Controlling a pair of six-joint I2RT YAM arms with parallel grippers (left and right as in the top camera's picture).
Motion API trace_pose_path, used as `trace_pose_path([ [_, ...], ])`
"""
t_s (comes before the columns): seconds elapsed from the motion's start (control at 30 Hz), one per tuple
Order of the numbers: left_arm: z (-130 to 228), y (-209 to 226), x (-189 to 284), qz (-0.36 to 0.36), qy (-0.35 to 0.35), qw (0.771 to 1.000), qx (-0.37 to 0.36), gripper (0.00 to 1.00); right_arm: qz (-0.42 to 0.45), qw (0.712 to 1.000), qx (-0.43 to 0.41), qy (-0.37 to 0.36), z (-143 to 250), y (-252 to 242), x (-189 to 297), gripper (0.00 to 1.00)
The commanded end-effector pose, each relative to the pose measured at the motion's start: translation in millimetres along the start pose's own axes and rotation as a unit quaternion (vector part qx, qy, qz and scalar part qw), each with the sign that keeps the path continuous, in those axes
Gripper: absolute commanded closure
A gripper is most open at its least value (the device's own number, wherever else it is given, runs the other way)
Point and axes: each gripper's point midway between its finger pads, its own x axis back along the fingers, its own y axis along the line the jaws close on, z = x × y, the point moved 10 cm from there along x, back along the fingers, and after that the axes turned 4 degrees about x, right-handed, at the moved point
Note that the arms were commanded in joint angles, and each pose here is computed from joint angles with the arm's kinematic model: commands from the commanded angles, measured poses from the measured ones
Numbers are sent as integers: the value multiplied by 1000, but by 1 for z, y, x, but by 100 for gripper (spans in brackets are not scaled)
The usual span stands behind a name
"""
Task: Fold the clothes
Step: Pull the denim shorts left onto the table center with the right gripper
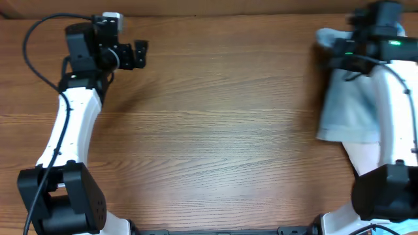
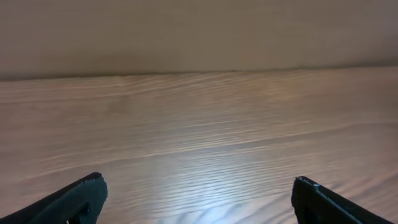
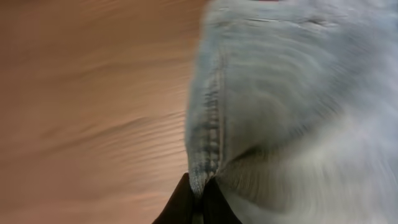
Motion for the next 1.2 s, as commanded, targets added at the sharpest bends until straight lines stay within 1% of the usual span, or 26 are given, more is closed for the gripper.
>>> trace_pose_path([
  [0.0, -11, 17, 17, -16, -13, 1000, 11, 3, -101, 993, 66, -15, 3, 88, 19, 96],
  [0.07, -9, 21, 19, -21, -9, 1000, 9, 3, -127, 987, 101, -4, 12, 126, 16, 96],
  [0.17, -6, 22, 19, -23, 2, 1000, -19, 3, -165, 976, 144, 16, 32, 182, 12, 90],
  [0.2, -5, 21, 19, -22, 7, 999, -27, 3, -177, 971, 161, 23, 39, 198, 10, 83],
  [0.27, -3, 19, 18, -25, 14, 999, -34, 3, -200, 961, 189, 36, 52, 225, 8, 76],
  [0.3, -2, 19, 17, -30, 17, 999, -35, 3, -212, 955, 202, 43, 60, 237, 8, 64],
  [0.33, -1, 18, 17, -33, 19, 999, -36, 2, -219, 952, 211, 47, 65, 245, 9, 59],
  [0.43, 1, 15, 16, -28, 27, 998, -47, 2, -222, 952, 204, 54, 69, 250, 13, 56],
  [0.47, 3, 12, 14, -25, 33, 998, -51, 2, -218, 955, 194, 54, 66, 245, 16, 50],
  [0.53, 6, 6, 12, -16, 42, 997, -61, 3, -210, 961, 172, 50, 57, 230, 18, 44],
  [0.6, 12, -7, 4, 0, 58, 995, -81, 3, -194, 972, 129, 41, 41, 203, 20, 41],
  [0.73, 30, -46, -24, 46, 88, 984, -145, 3, -153, 988, 32, 19, 11, 136, 16, 34],
  [0.77, 38, -60, -36, 52, 98, 981, -160, 3, -138, 990, 2, 15, 4, 114, 13, 33],
  [0.97, 81, -110, -85, 90, 133, 966, -202, 2, -85, 993, -85, 10, -7, 34, 8, 32],
  [1.03, 95, -115, -100, 86, 146, 967, -192, 2, -73, 992, -105, 13, -6, 17, 8, 32],
  [1.17, 117, -118, -123, 76, 159, 971, -165, 3, -64, 991, -118, 20, -4, 5, 8, 32],
])
